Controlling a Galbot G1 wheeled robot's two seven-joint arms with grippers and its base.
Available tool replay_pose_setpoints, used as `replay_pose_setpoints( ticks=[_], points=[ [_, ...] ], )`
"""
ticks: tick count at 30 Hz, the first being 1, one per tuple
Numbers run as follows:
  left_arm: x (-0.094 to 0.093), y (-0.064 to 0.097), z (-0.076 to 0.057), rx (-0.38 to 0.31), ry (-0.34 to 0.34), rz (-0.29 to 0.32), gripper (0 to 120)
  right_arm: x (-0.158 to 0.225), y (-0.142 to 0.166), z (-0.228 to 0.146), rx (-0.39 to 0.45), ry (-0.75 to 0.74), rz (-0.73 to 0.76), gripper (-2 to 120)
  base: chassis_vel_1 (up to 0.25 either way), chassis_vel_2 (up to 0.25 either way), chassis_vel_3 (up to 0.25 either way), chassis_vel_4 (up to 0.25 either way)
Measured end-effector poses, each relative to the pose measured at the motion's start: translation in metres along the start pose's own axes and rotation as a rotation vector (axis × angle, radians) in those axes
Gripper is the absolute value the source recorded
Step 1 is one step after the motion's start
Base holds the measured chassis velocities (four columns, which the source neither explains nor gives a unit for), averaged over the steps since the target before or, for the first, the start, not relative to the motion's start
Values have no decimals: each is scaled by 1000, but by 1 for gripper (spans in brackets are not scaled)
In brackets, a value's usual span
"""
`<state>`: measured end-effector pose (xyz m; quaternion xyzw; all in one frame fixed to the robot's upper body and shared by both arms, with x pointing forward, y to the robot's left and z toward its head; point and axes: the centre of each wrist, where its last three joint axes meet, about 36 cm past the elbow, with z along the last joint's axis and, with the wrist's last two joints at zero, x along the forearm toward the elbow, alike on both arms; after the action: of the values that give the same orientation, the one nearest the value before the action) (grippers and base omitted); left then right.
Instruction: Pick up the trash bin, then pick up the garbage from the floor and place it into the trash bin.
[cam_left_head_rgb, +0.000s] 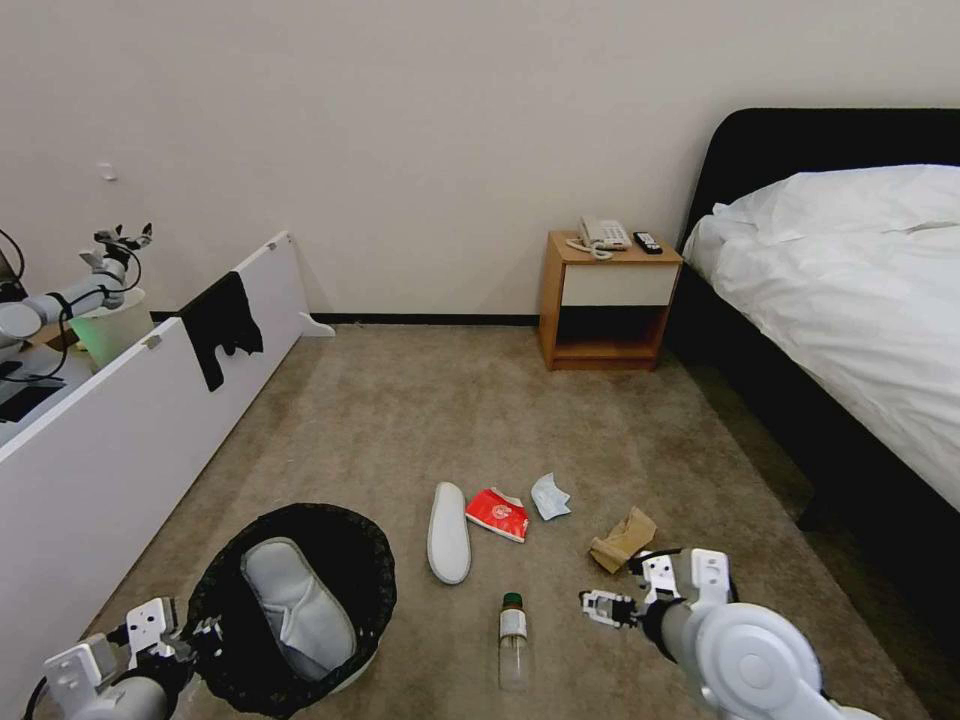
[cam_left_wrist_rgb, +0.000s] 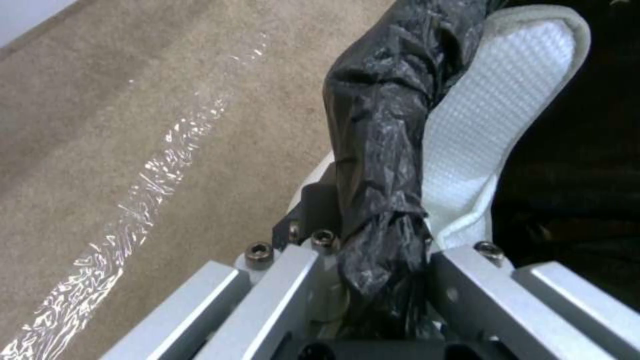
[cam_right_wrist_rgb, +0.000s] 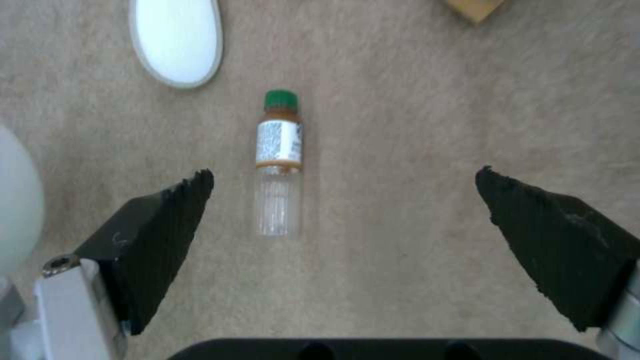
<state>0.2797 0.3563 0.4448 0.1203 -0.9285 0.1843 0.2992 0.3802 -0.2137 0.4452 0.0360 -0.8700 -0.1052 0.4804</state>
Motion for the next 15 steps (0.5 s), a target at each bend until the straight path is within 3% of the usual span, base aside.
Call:
replay_pose_setpoints(
  ticks=[9, 12, 15],
  points=[
    [-3, 2, 2, 5, 6, -8, 1, -61, 13, 5, -4, 75, 25, 100, 0, 0, 0, 0],
    [-5, 3, 2, 8, 6, -9, 1, -101, 33, 10, 13, 109, 29, 100, 0, 0, 0, 0],
    [-7, 4, 2, 6, 9, -12, 1, -118, 39, 11, 13, 117, 32, 100, 0, 0, 0, 0]
  ],
)
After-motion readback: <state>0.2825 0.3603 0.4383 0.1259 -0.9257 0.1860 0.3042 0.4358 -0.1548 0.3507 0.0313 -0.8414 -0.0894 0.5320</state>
